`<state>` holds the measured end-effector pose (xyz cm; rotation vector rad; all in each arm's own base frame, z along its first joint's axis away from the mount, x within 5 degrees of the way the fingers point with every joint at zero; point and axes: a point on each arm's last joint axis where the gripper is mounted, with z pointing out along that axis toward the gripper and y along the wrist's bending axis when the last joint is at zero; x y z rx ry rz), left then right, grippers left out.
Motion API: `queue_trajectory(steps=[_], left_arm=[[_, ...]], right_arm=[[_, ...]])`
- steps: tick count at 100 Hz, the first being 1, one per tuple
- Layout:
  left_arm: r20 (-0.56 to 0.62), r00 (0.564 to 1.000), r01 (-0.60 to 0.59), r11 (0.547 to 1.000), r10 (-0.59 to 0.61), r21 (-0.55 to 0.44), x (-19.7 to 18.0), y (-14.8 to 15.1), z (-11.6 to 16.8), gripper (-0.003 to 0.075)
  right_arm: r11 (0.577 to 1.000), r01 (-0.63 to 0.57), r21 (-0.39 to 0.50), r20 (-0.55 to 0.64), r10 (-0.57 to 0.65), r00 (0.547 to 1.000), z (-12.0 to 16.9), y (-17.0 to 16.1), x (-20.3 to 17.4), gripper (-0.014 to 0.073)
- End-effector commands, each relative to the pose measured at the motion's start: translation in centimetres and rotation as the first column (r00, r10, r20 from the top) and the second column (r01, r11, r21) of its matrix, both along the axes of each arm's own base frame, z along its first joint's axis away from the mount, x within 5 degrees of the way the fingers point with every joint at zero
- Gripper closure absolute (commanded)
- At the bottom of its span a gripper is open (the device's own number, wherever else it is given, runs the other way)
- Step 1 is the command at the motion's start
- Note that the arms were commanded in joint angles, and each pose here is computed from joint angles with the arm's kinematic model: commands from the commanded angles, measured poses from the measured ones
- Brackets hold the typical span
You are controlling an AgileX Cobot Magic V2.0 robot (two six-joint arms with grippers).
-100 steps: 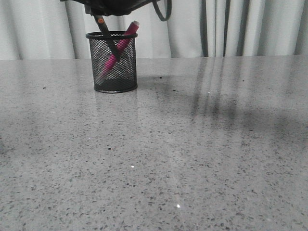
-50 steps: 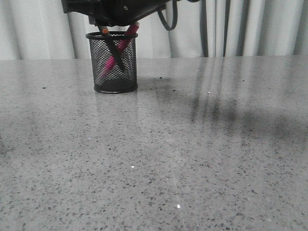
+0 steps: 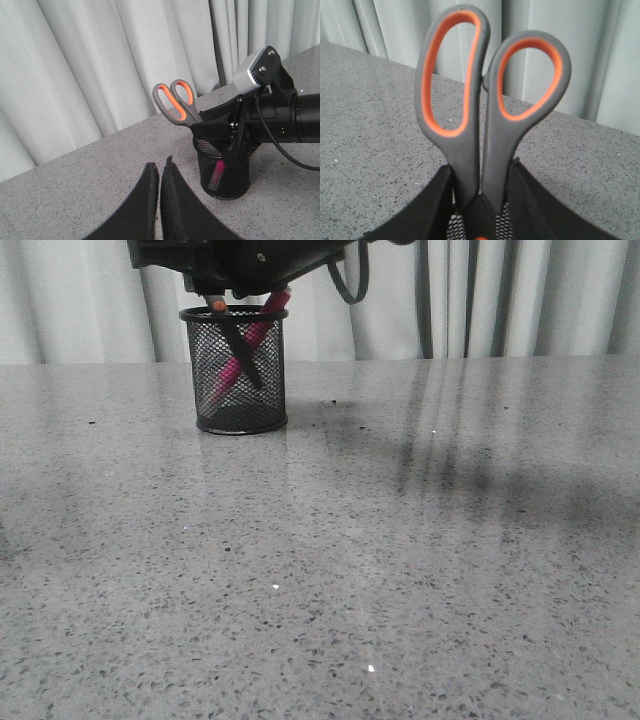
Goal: Put pen and scissors into bin
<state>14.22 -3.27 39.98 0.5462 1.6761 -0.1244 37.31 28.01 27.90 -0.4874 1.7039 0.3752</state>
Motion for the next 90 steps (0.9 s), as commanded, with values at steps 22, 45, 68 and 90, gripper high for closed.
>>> queue_trajectory(steps=[22, 45, 68, 90], left_arm=[[0.055, 0.998, -0.027, 0.998, 0.03, -0.056, -0.2, 0.2, 1.2, 0.0739], [0.055, 0.998, -0.027, 0.998, 0.03, -0.056, -0.2, 0.2, 1.2, 0.0739], [0.055, 0.998, -0.027, 0.998, 0.03, -0.056, -0.2, 0.2, 1.2, 0.0739], [0.056, 0.998, -0.028, 0.998, 0.031, -0.056, -0.2, 0.2, 1.2, 0.0739]], right_arm=[[0.996, 0.035, 0.087, 0.16, -0.049, 0.986, 5.0, -1.0, -0.6, 0.0337], [0.995, 0.036, 0.092, 0.177, -0.052, 0.983, 5.4, -1.1, -0.7, 0.0337], [0.993, 0.038, 0.11, 0.204, -0.06, 0.977, 6.6, -1.5, -1.1, 0.0337], [0.985, 0.027, 0.169, 0.273, -0.073, 0.959, 10.7, -2.9, -2.9, 0.034]])
